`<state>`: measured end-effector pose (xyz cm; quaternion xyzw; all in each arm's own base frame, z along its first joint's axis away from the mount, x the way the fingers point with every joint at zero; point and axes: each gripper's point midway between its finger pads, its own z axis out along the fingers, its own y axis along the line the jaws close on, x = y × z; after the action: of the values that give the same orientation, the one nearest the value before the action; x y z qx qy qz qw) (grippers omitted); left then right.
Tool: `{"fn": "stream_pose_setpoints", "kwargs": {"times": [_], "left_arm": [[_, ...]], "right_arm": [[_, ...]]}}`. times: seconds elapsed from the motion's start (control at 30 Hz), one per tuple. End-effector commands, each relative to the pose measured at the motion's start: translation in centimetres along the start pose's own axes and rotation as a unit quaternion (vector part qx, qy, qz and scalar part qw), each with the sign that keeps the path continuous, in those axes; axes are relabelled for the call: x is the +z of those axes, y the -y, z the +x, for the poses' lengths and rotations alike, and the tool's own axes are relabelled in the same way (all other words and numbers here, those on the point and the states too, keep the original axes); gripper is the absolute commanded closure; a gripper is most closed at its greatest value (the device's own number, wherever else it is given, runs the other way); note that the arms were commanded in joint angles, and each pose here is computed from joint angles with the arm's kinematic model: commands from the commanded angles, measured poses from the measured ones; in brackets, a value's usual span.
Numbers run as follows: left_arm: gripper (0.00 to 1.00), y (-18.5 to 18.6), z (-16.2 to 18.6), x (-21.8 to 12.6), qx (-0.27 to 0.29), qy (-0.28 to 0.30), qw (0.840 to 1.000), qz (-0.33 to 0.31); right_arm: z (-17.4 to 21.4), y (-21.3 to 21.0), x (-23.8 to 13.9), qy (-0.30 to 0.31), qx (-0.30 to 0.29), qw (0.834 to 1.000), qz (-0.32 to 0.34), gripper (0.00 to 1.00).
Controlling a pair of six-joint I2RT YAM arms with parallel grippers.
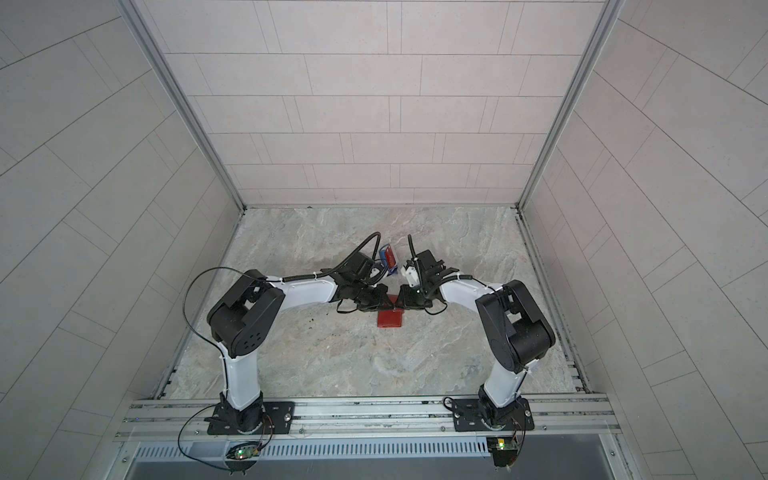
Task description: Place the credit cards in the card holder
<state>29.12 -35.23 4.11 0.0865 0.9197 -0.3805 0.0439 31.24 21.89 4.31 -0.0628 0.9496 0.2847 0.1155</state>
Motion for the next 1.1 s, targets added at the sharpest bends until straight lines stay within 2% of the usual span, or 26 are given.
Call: {"fn": "stream_pose_setpoints", "kwargs": {"times": [0.0, 1.07], "left_arm": [[1.0, 0.3, -0.2, 0.1, 0.0, -0.001, 1.0, 0.008], [1.0, -2.2, 1.1, 0.7, -0.006, -0.021, 0.999, -0.034]], "right_arm": [[-0.6, -0.4, 0.1, 0.001, -0.004, 1.0, -0.005, 0.76], [1.3, 0.3, 1.2, -0.044, -0.009, 0.999, 0.0, 0.81]]}}
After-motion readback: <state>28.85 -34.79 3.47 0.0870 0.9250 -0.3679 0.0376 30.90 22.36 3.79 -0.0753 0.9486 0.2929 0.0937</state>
